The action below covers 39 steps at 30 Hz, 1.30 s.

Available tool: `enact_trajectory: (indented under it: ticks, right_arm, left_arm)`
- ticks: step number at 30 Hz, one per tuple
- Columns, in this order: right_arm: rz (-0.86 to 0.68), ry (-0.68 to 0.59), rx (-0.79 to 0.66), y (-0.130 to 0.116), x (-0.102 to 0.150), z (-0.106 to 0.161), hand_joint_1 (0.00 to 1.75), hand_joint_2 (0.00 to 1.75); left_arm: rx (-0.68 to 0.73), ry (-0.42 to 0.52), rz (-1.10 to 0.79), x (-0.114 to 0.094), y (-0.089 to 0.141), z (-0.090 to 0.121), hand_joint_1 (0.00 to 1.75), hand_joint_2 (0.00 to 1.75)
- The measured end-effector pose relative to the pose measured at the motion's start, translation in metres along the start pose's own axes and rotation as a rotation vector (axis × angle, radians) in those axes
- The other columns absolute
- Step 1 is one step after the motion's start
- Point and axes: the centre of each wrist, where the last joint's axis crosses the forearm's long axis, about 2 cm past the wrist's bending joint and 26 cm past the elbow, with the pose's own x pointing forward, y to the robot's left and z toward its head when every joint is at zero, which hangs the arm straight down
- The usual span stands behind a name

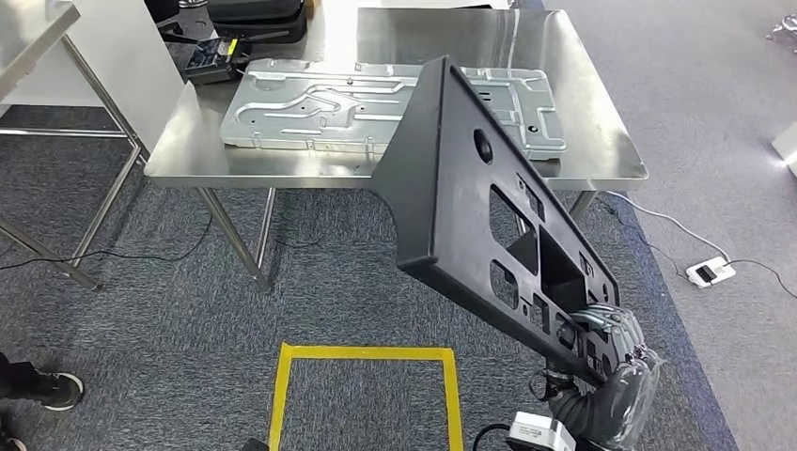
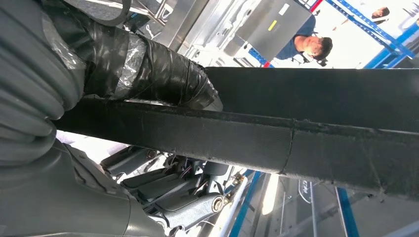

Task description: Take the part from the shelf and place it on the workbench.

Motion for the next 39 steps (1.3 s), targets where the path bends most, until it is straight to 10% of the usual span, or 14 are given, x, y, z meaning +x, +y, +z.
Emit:
enact_trajectory:
  ticks: [39]
  right_arm:
    - [0.009, -0.024, 0.011, -0.0014, -0.0030, -0.0027, 1.75, 1.75]
  left_arm:
    - [-0.010, -0.018, -0.022, 0.0025, 0.0010, -0.0019, 0.00, 1.75]
